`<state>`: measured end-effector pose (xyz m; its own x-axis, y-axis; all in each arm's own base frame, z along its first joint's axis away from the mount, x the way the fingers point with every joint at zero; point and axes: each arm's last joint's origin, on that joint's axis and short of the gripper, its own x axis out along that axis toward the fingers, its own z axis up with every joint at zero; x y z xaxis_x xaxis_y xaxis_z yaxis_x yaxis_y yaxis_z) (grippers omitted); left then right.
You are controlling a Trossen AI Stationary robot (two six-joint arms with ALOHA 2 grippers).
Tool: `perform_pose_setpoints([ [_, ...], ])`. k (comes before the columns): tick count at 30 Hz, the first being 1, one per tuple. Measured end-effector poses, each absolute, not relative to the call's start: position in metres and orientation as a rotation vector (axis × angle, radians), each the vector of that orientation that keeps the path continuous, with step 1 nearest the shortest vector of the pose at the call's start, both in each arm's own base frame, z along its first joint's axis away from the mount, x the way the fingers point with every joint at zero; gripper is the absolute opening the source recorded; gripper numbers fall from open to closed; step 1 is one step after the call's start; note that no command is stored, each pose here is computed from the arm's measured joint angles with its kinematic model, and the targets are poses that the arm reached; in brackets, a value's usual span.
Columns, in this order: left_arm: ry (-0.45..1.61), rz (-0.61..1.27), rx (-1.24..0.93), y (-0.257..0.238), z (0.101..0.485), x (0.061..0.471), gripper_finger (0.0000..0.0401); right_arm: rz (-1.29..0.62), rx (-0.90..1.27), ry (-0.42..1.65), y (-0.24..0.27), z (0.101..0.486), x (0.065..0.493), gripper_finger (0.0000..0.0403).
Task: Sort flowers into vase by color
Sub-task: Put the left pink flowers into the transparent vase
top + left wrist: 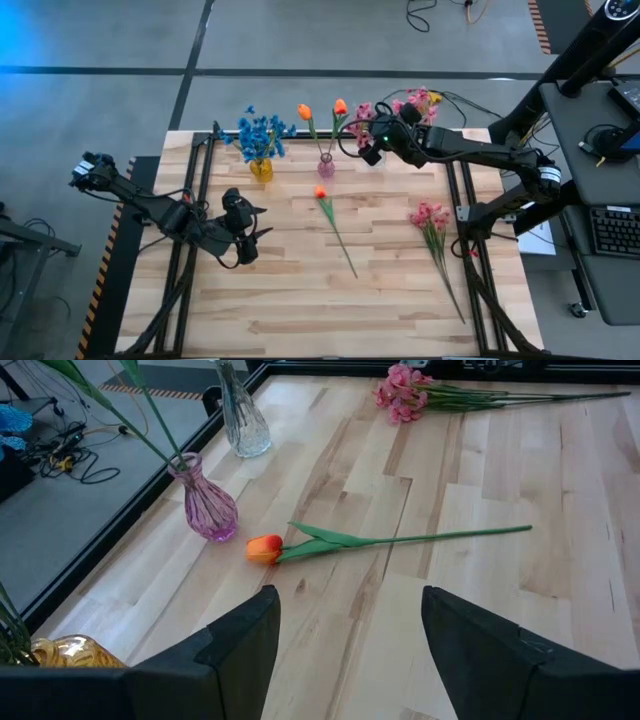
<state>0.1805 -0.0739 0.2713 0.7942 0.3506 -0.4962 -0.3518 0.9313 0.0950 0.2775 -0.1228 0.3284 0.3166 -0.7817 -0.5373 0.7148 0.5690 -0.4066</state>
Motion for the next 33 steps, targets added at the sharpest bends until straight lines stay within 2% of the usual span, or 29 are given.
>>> perform_pose_setpoints([
  [33, 0.533, 0.376, -0.003, -0.074, 0.271, 0.181, 0.0225, -0.993, -0.081, 0.789, -0.122, 0.315, 0.276, 0.0038],
])
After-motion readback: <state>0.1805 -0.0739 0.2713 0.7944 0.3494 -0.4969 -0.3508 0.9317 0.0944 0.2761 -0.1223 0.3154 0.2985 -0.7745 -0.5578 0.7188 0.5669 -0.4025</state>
